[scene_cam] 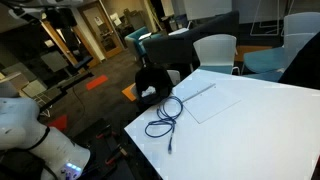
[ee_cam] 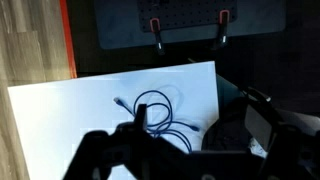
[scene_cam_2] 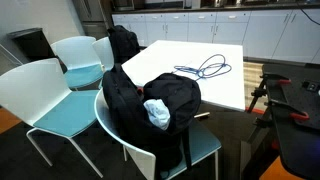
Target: Pick up the blue cable and move it to the right side of the table.
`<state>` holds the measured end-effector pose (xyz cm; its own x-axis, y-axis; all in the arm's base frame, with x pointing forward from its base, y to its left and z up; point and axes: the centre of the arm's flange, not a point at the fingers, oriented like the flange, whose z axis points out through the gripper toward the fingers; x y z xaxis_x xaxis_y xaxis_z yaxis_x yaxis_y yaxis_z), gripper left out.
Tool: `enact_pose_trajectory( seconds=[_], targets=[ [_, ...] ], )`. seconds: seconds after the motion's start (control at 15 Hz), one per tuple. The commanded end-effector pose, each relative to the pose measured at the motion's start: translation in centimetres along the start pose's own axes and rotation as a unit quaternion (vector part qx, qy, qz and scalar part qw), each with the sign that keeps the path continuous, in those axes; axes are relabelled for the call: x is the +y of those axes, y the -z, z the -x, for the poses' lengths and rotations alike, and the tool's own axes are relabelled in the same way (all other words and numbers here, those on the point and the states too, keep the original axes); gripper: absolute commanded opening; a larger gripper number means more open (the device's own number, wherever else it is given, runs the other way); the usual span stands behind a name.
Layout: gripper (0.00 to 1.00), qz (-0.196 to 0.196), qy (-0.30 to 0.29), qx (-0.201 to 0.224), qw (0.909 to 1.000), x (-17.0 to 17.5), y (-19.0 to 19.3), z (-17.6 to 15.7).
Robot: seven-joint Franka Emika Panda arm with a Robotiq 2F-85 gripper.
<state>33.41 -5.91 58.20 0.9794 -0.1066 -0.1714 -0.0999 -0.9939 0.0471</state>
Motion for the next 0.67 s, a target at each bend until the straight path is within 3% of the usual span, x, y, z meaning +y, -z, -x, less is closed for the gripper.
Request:
enact_pose_trajectory(
  seconds=[0.0, 0.33, 0.6],
  targets=[
    [1.0, 0.0, 0.0, 0.0, 1.0, 0.0, 0.0, 0.0],
    [1.0, 0.0, 0.0, 0.0, 1.0, 0.0, 0.0, 0.0],
    [1.0, -0.003, -0.003, 0.017, 0.9998, -0.1, -2.8, -2.9]
  ],
)
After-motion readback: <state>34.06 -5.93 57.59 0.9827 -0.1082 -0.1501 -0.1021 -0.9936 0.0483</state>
